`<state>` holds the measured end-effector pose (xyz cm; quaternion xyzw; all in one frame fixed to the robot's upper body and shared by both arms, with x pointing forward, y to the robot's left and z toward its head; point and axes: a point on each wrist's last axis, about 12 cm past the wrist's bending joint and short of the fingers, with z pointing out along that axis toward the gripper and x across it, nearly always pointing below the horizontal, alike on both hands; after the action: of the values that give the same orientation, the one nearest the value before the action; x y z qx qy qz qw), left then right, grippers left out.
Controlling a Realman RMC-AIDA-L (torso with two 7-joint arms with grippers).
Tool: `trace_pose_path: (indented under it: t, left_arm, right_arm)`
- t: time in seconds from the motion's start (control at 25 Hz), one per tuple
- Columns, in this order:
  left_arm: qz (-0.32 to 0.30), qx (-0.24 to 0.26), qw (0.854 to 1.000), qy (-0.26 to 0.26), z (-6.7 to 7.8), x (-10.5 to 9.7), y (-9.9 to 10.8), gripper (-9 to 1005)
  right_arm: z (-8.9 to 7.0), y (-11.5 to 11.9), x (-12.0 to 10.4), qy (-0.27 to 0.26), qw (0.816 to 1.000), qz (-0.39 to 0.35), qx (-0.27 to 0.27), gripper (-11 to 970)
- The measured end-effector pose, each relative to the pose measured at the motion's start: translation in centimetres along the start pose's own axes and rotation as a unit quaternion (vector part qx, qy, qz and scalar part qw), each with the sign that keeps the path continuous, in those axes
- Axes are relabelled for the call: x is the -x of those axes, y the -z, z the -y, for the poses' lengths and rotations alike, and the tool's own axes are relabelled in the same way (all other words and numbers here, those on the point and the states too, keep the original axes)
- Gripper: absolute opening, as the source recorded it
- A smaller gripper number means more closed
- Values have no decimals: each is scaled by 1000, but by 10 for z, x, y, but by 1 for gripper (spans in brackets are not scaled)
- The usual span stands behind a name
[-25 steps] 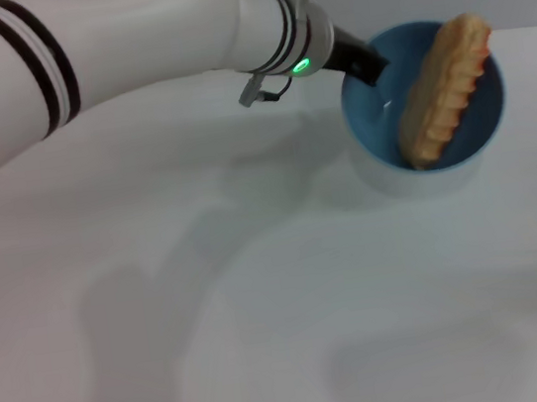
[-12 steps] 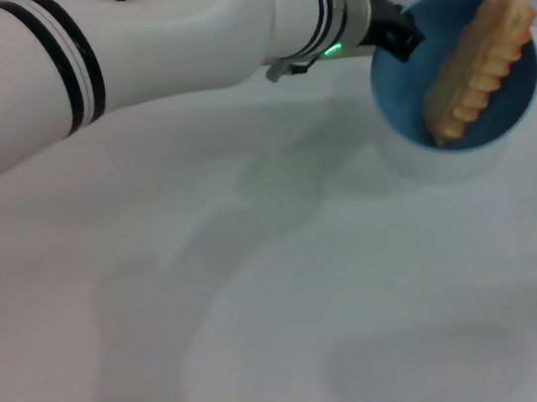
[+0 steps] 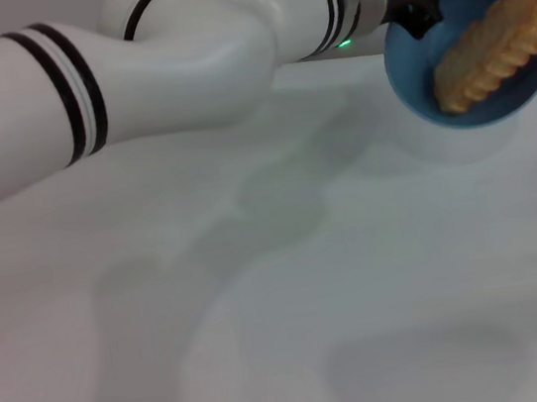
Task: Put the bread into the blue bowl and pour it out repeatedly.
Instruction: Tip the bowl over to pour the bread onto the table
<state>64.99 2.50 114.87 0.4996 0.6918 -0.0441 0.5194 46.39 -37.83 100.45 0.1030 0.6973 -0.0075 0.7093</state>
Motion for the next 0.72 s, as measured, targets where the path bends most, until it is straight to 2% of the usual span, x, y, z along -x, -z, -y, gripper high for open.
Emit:
trace_pose_path:
  t: [0.12,0.2,0.36,0.72]
  left_arm:
    - [17,2,999,-43,6,-3,1,-1]
    - [25,-3,995,-95,15,-5,2,-2]
    - [39,-16,987,-157,30,-7,4,-2]
    - [49,-12,988,-148,31,-5,6,-1]
  right_arm:
    - [-1,-2,0,0,1000,-1,2,754]
    - [-1,-2,0,0,1000,-1,1,754]
    - [-1,-2,0,-3,1000,-2,-2,753]
    - [-3,-4,-3,-5,1000,-14,-1,753]
